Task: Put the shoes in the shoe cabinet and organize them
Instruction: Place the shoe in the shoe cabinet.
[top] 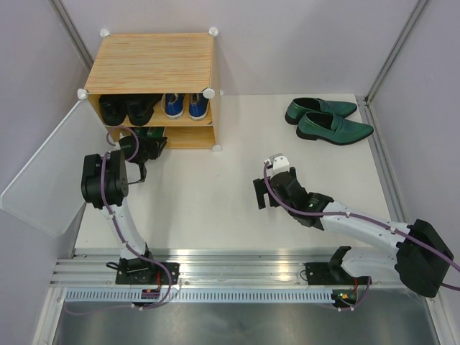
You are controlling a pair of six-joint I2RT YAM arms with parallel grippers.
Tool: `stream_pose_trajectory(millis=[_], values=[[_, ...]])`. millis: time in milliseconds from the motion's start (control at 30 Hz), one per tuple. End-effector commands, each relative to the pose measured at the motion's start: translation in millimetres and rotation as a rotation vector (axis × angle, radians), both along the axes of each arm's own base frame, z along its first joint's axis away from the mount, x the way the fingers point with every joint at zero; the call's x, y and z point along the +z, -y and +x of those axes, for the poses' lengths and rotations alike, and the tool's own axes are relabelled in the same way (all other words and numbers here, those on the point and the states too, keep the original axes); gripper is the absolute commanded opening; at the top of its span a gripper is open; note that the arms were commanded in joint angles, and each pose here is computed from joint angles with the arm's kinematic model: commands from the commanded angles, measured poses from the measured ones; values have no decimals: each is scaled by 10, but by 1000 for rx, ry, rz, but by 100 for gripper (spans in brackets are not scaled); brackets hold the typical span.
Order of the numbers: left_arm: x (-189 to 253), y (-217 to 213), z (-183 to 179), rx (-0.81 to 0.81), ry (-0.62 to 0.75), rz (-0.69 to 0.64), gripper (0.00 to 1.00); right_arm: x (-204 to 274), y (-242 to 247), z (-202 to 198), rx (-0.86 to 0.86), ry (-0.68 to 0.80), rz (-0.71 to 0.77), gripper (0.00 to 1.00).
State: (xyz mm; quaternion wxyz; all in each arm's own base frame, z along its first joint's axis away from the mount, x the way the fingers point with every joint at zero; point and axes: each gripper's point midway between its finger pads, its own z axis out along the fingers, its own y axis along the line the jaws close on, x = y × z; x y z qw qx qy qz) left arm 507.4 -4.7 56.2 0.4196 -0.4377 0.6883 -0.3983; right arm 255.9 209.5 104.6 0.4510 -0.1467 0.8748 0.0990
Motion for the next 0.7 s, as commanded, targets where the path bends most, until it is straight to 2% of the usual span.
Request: stream_pose_trajectory(millis=[0,133,400,667], values=[[211,-235,168,101,57,78,27,167,-70,109,-6,40,14,98],[363,-450,183,179,65,211,29,140,-66,109,-7,35,3,98],[316,-771,51,314,-34,337,31,138,-73,105,-3,32,6,98],[318,-436,139,170,42,257,34,139,-72,104,-3,31,5,98]])
